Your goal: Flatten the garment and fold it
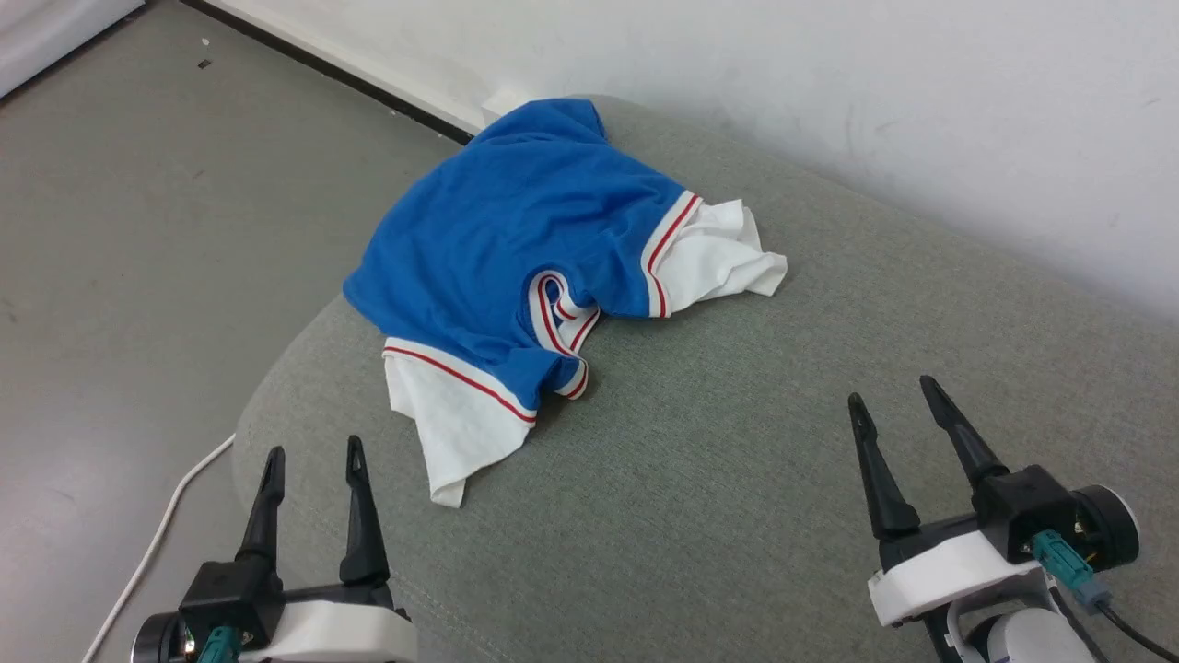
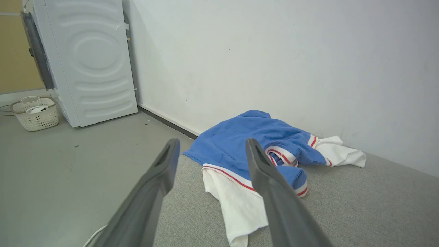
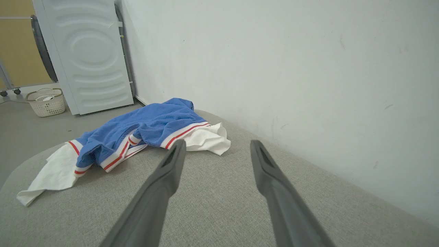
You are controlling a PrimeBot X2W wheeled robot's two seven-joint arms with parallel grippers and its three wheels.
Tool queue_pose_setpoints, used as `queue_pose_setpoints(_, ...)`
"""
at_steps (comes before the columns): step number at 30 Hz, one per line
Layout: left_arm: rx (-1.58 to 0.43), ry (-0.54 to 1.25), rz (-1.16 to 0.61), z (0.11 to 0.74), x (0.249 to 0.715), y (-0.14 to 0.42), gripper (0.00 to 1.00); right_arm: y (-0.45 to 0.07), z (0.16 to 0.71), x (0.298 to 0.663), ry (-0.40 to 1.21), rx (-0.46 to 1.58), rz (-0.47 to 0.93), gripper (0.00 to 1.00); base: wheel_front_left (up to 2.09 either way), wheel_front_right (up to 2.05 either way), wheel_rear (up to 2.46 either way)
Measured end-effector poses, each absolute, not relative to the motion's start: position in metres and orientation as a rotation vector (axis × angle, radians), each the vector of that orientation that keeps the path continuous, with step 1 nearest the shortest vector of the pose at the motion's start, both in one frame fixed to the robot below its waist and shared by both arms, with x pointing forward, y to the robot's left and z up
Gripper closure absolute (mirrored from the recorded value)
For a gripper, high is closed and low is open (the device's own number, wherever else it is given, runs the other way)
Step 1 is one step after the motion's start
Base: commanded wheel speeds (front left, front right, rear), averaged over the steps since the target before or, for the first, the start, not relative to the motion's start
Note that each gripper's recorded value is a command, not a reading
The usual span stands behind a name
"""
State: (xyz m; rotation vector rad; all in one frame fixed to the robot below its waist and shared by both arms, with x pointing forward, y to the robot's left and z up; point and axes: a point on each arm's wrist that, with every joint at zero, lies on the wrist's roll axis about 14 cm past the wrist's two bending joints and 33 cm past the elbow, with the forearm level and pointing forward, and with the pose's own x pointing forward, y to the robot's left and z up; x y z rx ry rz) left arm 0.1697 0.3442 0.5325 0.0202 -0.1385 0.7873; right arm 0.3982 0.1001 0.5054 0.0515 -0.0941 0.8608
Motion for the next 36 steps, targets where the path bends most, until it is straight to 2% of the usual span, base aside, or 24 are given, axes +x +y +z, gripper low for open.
queue_pose_setpoints(10, 0.023, -0.139, 0.778, 0.533, 0.173, 0.343, 0.0, 0.096, 0.505, 0.401, -0.094, 0.048, 0.848, 0.0, 0.0, 0.0, 0.0)
queue_pose_setpoints(14, 0.047, -0.201, 0.725, 0.555, 0.188, 0.344, 0.0, 0.095, 0.501, 0.404, -0.092, 0.042, 0.842, 0.0, 0.0, 0.0, 0.0)
queue_pose_setpoints(19, 0.17, -0.344, 0.589, 0.616, 0.222, 0.349, 0.0, 0.095, 0.5, 0.409, -0.105, 0.036, 0.841, 0.0, 0.0, 0.0, 0.0)
queue_pose_setpoints(25, 0.333, -0.408, 0.456, 0.684, 0.272, 0.361, 0.0, 0.095, 0.51, 0.428, -0.156, 0.038, 0.818, 0.0, 0.0, 0.0, 0.0)
queue_pose_setpoints(30, 0.379, -0.347, 0.393, 0.714, 0.324, 0.376, 0.0, 0.094, 0.519, 0.444, -0.188, 0.048, 0.816, 0.0, 0.0, 0.0, 0.0)
queue_pose_setpoints(36, 0.376, -0.199, 0.352, 0.711, 0.387, 0.397, 0.0, 0.079, 0.524, 0.467, -0.217, 0.04, 0.789, 0.0, 0.0, 0.0, 0.0)
